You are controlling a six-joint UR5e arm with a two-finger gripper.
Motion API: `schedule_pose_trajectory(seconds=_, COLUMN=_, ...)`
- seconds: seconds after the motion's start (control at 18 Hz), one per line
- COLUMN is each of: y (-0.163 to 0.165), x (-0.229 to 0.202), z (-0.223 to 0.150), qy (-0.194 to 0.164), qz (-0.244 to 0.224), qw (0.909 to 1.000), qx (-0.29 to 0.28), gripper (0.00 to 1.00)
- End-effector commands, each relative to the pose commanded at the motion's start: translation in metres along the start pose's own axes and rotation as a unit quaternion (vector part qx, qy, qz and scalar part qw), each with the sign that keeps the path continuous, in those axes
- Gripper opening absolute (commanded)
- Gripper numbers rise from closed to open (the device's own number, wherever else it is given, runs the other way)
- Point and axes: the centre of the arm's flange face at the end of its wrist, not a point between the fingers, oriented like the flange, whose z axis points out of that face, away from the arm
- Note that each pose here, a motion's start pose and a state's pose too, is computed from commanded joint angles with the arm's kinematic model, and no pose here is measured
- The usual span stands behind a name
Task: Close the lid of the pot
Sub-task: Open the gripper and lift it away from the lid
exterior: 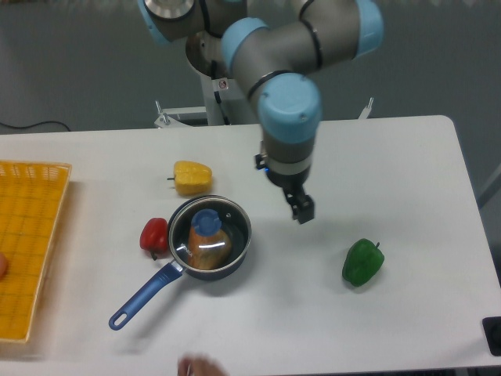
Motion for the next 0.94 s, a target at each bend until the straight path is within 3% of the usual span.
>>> schedule_pose_trajectory(seconds=0.44, y=0.089, x=-0.001, z=0.003, qy=0.001, qz=0.033, qw=0.9994, qx=0.004, gripper=1.00)
schedule_pose_trajectory(seconds=0.72, y=0.128, x=0.002, z=0.006, qy=0.002, qz=0.040, qw=0.9992, qx=0.008, gripper=1.00)
schedule_pose_trajectory(seconds=0.94, y=0.137, x=0.003, z=0.008, qy=0.004, qz=0.042, qw=0.9991, qx=0.009, gripper=1.00)
